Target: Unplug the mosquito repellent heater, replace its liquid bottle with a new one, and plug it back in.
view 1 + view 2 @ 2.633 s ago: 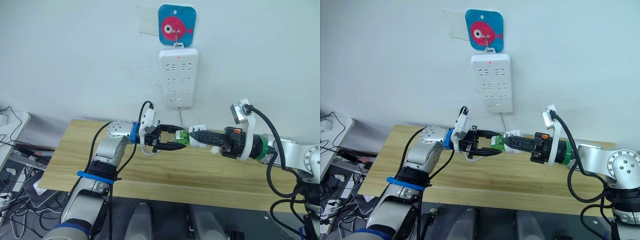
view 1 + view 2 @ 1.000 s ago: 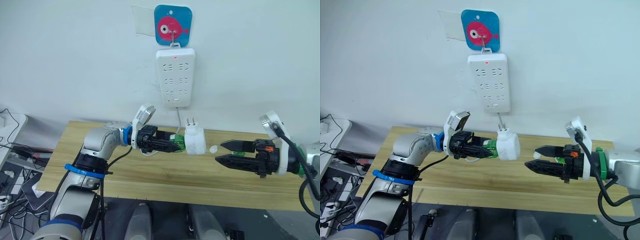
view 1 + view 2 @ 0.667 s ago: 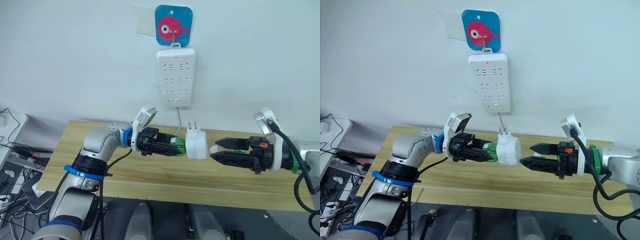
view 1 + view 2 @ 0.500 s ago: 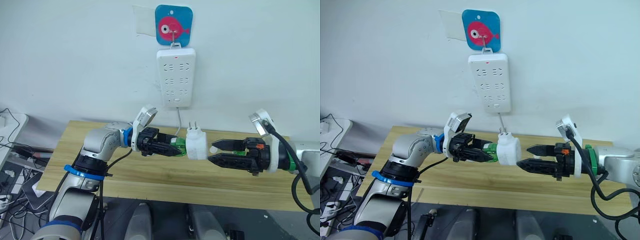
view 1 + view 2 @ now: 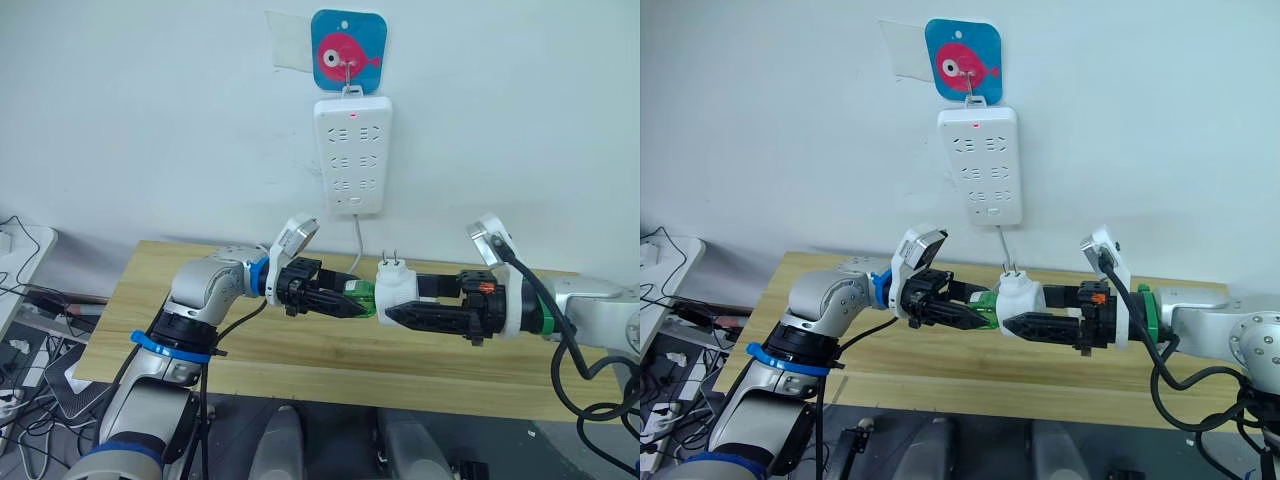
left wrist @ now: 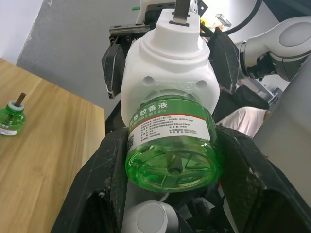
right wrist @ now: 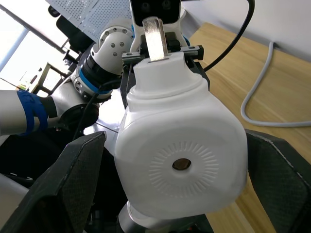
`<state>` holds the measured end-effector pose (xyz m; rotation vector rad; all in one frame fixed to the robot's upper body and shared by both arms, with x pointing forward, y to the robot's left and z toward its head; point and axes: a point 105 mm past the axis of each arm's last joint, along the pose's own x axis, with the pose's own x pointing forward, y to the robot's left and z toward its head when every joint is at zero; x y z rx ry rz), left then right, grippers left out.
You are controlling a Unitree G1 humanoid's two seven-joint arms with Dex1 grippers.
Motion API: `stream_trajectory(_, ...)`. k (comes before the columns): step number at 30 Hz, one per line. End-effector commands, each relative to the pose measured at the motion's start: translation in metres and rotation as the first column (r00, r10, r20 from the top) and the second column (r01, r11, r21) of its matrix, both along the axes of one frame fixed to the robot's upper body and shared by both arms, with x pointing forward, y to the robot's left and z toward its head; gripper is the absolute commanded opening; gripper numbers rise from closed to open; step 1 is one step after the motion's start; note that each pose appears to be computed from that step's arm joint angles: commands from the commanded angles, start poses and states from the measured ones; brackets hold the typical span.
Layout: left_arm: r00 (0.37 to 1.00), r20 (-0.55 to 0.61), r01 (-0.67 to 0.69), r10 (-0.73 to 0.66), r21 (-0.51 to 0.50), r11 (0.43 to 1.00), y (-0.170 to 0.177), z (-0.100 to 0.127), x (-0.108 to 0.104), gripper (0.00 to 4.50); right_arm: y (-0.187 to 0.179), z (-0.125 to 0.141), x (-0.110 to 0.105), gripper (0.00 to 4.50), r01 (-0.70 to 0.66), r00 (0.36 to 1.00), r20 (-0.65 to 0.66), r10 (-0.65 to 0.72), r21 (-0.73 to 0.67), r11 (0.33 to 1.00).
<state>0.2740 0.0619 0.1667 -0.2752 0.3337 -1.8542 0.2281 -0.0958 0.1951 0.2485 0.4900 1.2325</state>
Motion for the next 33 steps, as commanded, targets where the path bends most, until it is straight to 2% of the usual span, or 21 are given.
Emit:
stream_trajectory(1,0.999,0.034,0.020,-0.019,-0.024,1.000,-0.002,0.007,-0.004,2.23,0.005,0.010,-0.006,3.87,-0.037,0.999,0.019,0.037,0.033,0.999)
stream_trajectory(3,0.999,0.034,0.019,-0.019,-0.026,0.999,-0.001,0.007,-0.004,2.23,0.006,0.011,-0.006,3.15,-0.043,0.999,0.014,0.042,0.038,0.998)
stream_trajectory(9,0.999,0.036,0.009,-0.008,-0.022,1.000,-0.002,0.006,-0.003,2.23,0.006,0.013,-0.006,3.06,-0.040,0.999,0.002,0.040,0.051,0.998)
stream_trajectory(13,0.995,0.102,-0.013,0.014,-0.003,1.000,0.001,0.006,0.003,3.50,-0.001,0.009,0.000,3.06,0.021,1.000,-0.010,-0.020,0.037,0.999)
stream_trajectory(16,0.965,0.262,-0.028,0.016,0.040,0.999,0.004,0.003,0.008,4.42,-0.009,0.004,0.008,3.06,0.104,0.994,-0.020,-0.103,0.031,0.994)
stream_trajectory(18,0.903,0.429,-0.077,0.039,0.072,0.994,0.003,0.001,0.017,4.50,-0.016,-0.002,0.013,3.06,0.176,0.984,-0.035,-0.176,0.011,0.984)
stream_trajectory(21,0.743,0.659,-0.208,0.118,0.059,0.976,-0.010,-0.001,0.037,4.50,-0.023,-0.011,0.021,3.06,0.273,0.961,-0.032,-0.274,-0.033,0.962)
stream_trajectory(23,0.671,0.727,-0.244,0.148,0.028,0.969,-0.018,-0.001,0.042,4.50,-0.028,-0.017,0.028,3.06,0.337,0.940,-0.037,-0.339,-0.055,0.940)
stream_trajectory(26,0.509,0.854,-0.244,0.110,0.021,0.969,-0.027,-0.006,0.041,4.50,-0.030,-0.022,0.031,3.06,0.391,0.917,-0.061,-0.394,-0.066,0.918)
stream_trajectory(28,0.431,0.895,-0.252,0.115,-0.003,0.968,-0.032,-0.006,0.043,4.50,-0.029,-0.024,0.032,3.06,0.413,0.905,-0.081,-0.417,-0.065,0.908)
stream_trajectory(30,0.381,0.921,-0.250,0.084,0.015,0.968,-0.033,-0.012,0.043,4.50,-0.029,-0.025,0.034,3.06,0.446,0.888,-0.099,-0.450,-0.061,0.893)
stream_trajectory(33,0.300,0.949,-0.270,0.097,-0.014,0.963,-0.039,-0.009,0.047,4.50,-0.025,-0.025,0.034,3.06,0.474,0.871,-0.115,-0.477,-0.057,0.879)
